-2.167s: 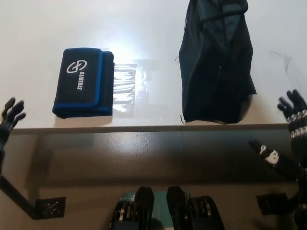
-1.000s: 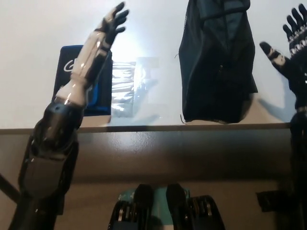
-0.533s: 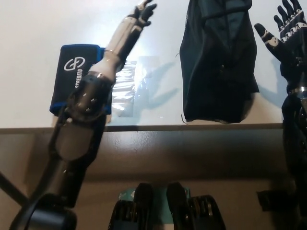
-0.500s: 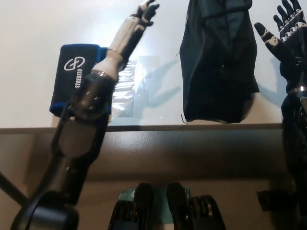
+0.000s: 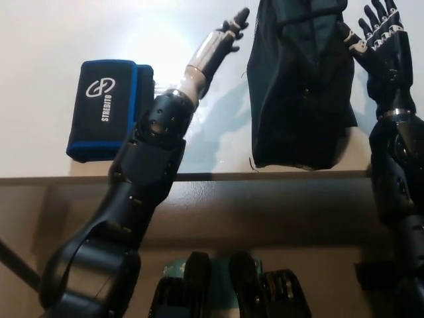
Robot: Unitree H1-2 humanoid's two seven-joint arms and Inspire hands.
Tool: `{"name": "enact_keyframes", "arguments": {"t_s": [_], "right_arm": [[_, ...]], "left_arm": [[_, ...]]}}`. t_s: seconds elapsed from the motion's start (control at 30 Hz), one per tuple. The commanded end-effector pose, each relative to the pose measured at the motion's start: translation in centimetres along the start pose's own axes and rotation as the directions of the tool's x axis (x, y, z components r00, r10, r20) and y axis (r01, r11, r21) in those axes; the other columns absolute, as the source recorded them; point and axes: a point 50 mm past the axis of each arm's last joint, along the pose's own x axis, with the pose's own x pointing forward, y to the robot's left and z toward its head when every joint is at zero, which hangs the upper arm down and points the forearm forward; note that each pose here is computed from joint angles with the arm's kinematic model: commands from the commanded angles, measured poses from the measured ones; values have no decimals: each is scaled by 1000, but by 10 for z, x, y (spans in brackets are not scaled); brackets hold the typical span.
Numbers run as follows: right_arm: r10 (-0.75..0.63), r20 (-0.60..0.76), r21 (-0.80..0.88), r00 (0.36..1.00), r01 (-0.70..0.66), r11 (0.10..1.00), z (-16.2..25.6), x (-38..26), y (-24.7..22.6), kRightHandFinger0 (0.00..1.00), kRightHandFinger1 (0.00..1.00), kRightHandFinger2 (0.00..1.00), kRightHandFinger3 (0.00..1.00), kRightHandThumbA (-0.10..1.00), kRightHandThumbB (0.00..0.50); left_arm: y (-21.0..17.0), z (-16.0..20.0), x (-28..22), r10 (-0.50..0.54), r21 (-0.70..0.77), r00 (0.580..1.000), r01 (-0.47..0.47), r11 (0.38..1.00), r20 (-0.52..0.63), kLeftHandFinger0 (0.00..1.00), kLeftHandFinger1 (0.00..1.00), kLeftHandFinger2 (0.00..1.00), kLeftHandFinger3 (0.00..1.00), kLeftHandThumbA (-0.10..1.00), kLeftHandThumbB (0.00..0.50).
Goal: Use both hands to pick up the lunch bag on the right hand side and smoothly move it near the note book on the left hand side
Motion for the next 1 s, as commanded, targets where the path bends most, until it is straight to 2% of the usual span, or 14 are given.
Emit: {"name": "enact_keyframes", "arguments": {"t_s": [0.0,0.03,0.17,0.2,0.27,0.33,0.47,0.53,0.57,0.67,0.77,0.9,0.97], "right_arm": [[20,107,95,994,-30,995,24,28,23,1000,1000,1000,1000,1000,229],[16,86,138,996,-28,990,19,29,27,1000,1000,1000,1000,1000,244],[10,36,214,999,-18,977,7,31,37,1000,1000,1000,1000,1000,243],[15,19,236,1000,-19,972,3,31,41,1000,1000,1000,1000,1000,258],[33,-2,281,999,-31,959,0,32,48,1000,1000,1000,1000,1000,255],[64,-30,389,997,-48,920,-7,32,59,1000,1000,1000,1000,1000,248],[91,-71,462,993,-48,885,-15,34,76,1000,1000,1000,1000,1000,274],[119,-81,554,990,-54,831,-18,34,88,1000,1000,1000,1000,1000,254],[129,-84,585,988,-56,809,-20,34,92,1000,1000,1000,1000,1000,264],[155,-103,671,983,-46,740,-22,35,105,1000,1000,1000,1000,1000,274],[177,-116,758,977,-29,652,-25,35,115,1000,1000,1000,1000,1000,274],[186,-136,774,973,-13,633,-28,35,126,1000,1000,1000,1000,1000,276],[194,-144,783,970,-9,622,-29,35,132,1000,1000,1000,1000,1000,276]], "left_arm": [[0,37,18,17,37,991,-23,999,135,1000,1000,1000,1000,1000,418],[-2,34,17,14,55,992,-21,998,127,1000,1000,1000,1000,1000,396],[-5,27,16,4,70,994,-11,998,105,1000,1000,1000,1000,1000,370],[-6,25,16,2,72,995,-9,997,102,1000,1000,1000,1000,1000,363],[-6,24,15,-2,71,995,-5,997,99,1000,1000,1000,1000,1000,369],[-7,22,14,-12,67,995,6,998,102,1000,1000,1000,1000,1000,344],[-5,22,13,-12,76,994,3,997,108,1000,1000,1000,1000,1000,330],[-4,22,13,-9,86,994,-1,996,109,1000,1000,1000,1000,1000,316],[-3,21,13,-10,87,994,0,996,112,1000,1000,1000,1000,1000,307],[-2,22,13,-15,86,992,4,996,122,1000,1000,1000,1000,1000,323],[-2,23,12,-16,74,991,6,997,130,1000,1000,1000,1000,1000,310],[0,23,12,-6,39,989,0,999,149,1000,1000,1000,1000,1000,315],[1,23,12,12,-37,989,-6,999,150,1000,1000,1000,1000,1000,327]]}}
